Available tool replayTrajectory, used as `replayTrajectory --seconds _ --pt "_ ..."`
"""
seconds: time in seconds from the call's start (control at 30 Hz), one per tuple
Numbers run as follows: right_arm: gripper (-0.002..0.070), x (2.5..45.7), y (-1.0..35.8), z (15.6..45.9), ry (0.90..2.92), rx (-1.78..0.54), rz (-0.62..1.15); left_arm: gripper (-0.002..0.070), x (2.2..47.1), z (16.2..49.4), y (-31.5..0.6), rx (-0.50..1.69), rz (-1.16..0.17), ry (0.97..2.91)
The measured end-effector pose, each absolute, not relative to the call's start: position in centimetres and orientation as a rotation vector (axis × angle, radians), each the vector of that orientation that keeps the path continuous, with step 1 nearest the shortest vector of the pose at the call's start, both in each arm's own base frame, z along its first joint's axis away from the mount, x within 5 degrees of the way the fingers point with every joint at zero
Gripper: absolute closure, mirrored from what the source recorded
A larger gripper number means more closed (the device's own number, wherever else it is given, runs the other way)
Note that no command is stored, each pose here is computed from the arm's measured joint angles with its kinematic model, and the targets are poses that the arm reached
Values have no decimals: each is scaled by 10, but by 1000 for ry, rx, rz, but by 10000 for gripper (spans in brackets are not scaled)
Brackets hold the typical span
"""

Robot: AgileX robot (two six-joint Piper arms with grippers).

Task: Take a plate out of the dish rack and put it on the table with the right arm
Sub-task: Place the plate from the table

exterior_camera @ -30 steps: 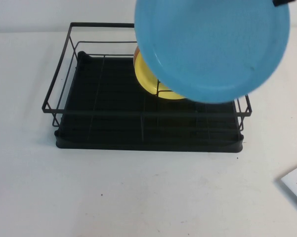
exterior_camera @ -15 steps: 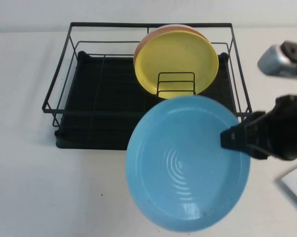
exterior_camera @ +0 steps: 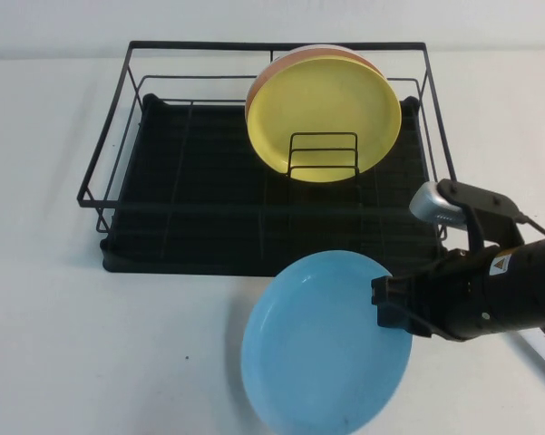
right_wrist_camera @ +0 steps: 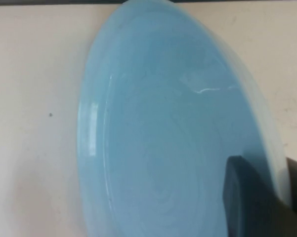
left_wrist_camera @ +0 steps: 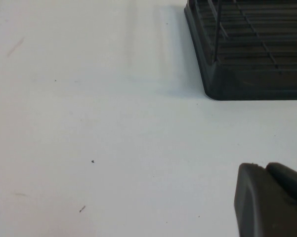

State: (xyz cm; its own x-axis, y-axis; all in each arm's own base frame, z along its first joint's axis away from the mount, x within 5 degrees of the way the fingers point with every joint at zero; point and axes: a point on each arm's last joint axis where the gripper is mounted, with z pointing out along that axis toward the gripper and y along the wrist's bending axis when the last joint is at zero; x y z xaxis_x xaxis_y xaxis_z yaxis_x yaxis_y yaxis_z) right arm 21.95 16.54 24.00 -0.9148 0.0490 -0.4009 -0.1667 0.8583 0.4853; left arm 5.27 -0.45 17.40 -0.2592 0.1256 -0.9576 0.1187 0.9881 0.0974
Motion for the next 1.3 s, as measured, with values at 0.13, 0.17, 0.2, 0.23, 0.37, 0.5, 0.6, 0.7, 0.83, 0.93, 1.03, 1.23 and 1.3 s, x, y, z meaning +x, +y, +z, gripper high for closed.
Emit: replayTrajectory --seconds 0.13,0.17,0.2,0.23,0.37,0.5,0.6,0.7,0.83,0.93,1.03,1.23,1.3 --pt "608 227 169 227 2649 -69 716 679 53 174 -5 178 7 1837" --pt "608 228 169 224 2655 -64 712 679 53 174 -5 178 7 1837" --pt "608 229 170 222 2656 -59 707 679 53 174 -5 178 7 1837" --pt "608 231 171 220 2657 -53 704 679 53 174 -5 178 7 1837" --pt "608 236 173 212 2658 -25 699 679 53 174 -5 178 7 1837" --pt "608 240 175 203 2673 5 691 679 53 174 -5 178 7 1837" --pt "607 243 177 197 2687 26 689 679 53 174 -5 178 7 1837" --pt "603 245 177 193 2693 32 679 679 53 174 -5 178 7 1837" --pt "570 248 179 185 2706 37 659 679 53 174 -5 178 7 1837" --pt "524 250 179 178 2718 15 626 679 53 174 -5 178 7 1837" --pt "451 251 178 170 2739 -31 584 679 53 174 -5 178 7 1837" --pt "281 251 178 169 2753 -76 561 679 53 174 -5 178 7 1837" --pt "265 252 179 173 2760 -110 554 679 53 174 -5 178 7 1837"
